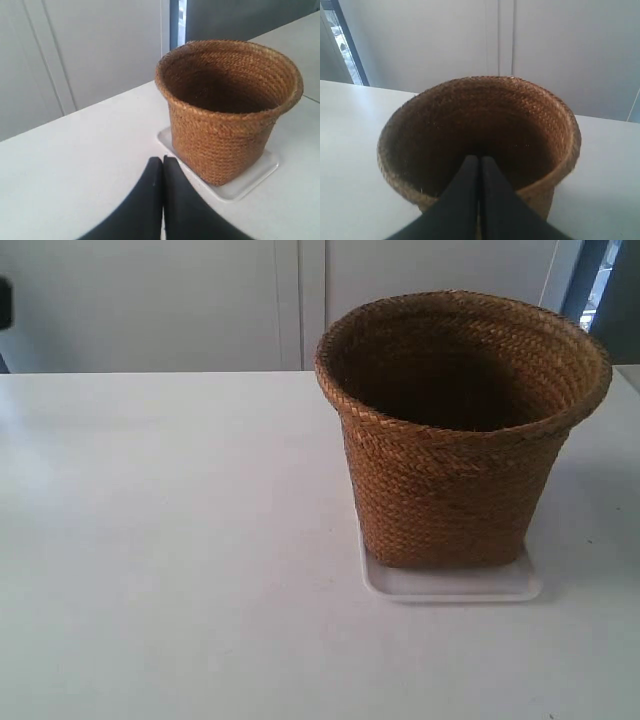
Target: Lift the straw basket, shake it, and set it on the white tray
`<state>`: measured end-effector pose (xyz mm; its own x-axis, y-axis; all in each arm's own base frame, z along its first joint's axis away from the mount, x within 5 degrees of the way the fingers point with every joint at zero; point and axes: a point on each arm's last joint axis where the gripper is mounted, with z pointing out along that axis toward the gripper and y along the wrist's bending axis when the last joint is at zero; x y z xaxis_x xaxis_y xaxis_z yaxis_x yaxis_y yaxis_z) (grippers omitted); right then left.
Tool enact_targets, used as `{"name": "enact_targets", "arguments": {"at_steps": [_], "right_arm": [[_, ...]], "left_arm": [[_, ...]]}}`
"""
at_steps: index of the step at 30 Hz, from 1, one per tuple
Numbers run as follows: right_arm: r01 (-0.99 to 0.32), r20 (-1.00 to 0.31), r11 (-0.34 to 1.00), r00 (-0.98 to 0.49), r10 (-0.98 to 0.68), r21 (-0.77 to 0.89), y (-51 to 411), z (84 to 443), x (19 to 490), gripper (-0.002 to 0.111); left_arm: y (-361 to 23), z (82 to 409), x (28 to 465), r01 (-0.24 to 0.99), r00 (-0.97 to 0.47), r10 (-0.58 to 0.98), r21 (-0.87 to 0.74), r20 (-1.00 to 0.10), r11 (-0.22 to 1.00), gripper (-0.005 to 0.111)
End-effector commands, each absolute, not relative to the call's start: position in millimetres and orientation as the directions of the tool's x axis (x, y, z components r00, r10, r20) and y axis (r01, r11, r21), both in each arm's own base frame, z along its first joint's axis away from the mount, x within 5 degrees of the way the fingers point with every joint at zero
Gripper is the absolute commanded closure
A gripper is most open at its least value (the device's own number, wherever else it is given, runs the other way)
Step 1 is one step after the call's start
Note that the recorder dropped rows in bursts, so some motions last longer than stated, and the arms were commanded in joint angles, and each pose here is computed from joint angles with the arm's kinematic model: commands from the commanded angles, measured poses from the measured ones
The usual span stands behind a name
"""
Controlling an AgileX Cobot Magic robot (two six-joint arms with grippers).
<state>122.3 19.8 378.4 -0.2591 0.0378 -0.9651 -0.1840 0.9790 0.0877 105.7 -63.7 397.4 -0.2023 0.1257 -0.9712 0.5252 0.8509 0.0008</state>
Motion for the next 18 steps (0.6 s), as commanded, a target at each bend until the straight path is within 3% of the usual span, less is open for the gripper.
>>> {"name": "enact_targets", "arguments": {"at_steps": [1, 6, 18], "right_arm": [[-0.192, -0.977, 0.981, -0.212, -0.021, 0.021, 17.5, 342.5, 88.0, 0.108], [-0.189, -0.982, 0.982, -0.19, -0.02, 0.017, 16.5, 315.1, 68.5, 0.108], [-0.19, -0.984, 0.982, -0.179, -0.018, 0.017, 16.4, 310.0, 63.8, 0.108]], "left_arm": [[-48.7, 365.5, 85.4, 0.498, -0.203, 0.13, 0.012, -0.97, 0.867, 0.107], [-49.0, 337.3, 85.8, 0.499, -0.227, 0.146, 0.014, -0.963, 0.867, 0.107], [-48.8, 333.8, 85.5, 0.501, -0.247, 0.165, 0.02, -0.955, 0.865, 0.107]]}}
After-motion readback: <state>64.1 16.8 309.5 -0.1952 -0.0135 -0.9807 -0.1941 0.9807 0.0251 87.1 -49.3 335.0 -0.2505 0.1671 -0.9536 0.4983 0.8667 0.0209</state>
